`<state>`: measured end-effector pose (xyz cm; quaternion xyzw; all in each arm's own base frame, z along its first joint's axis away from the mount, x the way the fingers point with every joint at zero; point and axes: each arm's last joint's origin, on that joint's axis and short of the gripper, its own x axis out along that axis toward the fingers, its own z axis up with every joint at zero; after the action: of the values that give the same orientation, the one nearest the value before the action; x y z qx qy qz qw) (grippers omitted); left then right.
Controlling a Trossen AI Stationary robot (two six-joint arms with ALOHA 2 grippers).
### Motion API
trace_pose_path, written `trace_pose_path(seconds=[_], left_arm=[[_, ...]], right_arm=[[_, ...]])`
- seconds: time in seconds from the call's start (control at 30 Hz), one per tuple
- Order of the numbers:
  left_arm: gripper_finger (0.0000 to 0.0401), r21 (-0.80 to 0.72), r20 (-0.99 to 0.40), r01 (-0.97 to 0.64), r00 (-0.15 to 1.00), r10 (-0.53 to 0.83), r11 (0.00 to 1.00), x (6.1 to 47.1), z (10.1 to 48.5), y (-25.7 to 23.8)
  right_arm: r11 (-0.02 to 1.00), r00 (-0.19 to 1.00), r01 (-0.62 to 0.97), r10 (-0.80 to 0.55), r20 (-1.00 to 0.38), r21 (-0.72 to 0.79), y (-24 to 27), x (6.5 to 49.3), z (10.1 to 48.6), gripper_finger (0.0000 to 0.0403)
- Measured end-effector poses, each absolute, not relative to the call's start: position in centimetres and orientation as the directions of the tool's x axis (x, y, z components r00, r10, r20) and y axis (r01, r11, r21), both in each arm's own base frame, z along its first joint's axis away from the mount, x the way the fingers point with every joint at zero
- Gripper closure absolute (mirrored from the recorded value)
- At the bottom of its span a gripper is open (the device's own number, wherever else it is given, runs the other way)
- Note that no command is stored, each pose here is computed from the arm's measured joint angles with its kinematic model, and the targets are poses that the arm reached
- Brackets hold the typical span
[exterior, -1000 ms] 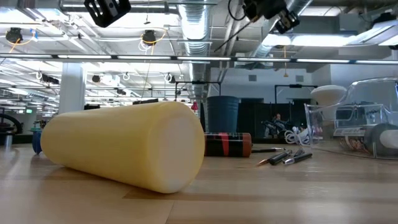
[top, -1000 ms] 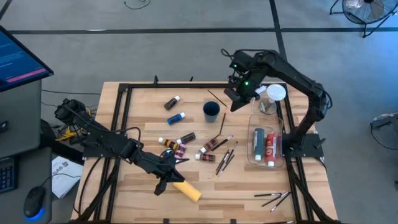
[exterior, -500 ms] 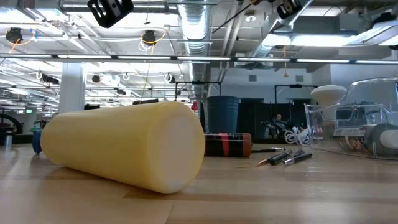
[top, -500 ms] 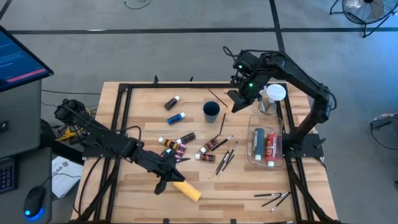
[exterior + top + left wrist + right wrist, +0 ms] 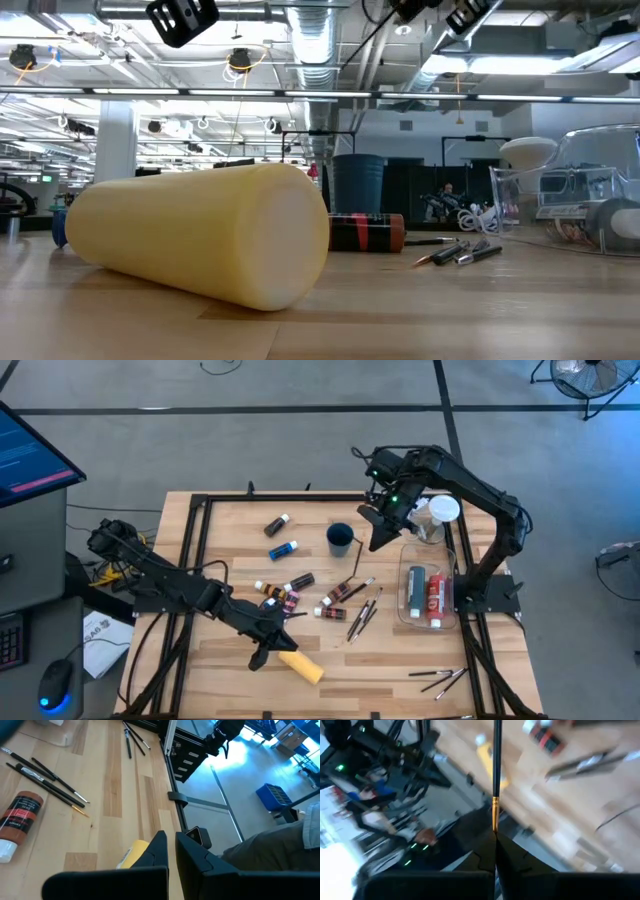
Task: Pick & Place Paint Supplies
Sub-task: Put the paint brush into the blue cup
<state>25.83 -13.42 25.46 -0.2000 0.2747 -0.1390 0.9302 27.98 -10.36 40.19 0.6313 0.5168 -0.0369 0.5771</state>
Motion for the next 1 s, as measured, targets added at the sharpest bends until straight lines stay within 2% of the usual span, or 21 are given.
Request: trace_pose_path(seconds=[0.17,0.43,0.7,1.0], left_arm=[[0.0401,-0.448,-0.456,0.147,0.811,-0.367,0.882,25.9,25.5,-13.4],[0.0401,-0.448,-0.455,0.15,0.81,-0.369,0.881,25.8,25.5,-13.5],[0.0401,-0.444,-0.455,0.157,0.809,-0.373,0.882,25.8,25.5,-13.6],[0.0401,-0.424,-0.455,0.171,0.809,-0.372,0.889,25.8,25.5,-13.6]], right_arm=[[0.074,0.455,0.72,0.701,-0.55,0.69,-11.3,28.2,38.4,0.0403],[-0.077,0.518,0.781,0.635,-0.573,0.62,-15.3,26.5,36.9,0.0403],[-0.112,0.5,0.815,0.634,-0.59,0.569,-16.4,26.1,35.0,0.0403],[-0.059,0.422,0.842,0.692,-0.587,0.536,-16.3,28.3,31.9,0.0403]])
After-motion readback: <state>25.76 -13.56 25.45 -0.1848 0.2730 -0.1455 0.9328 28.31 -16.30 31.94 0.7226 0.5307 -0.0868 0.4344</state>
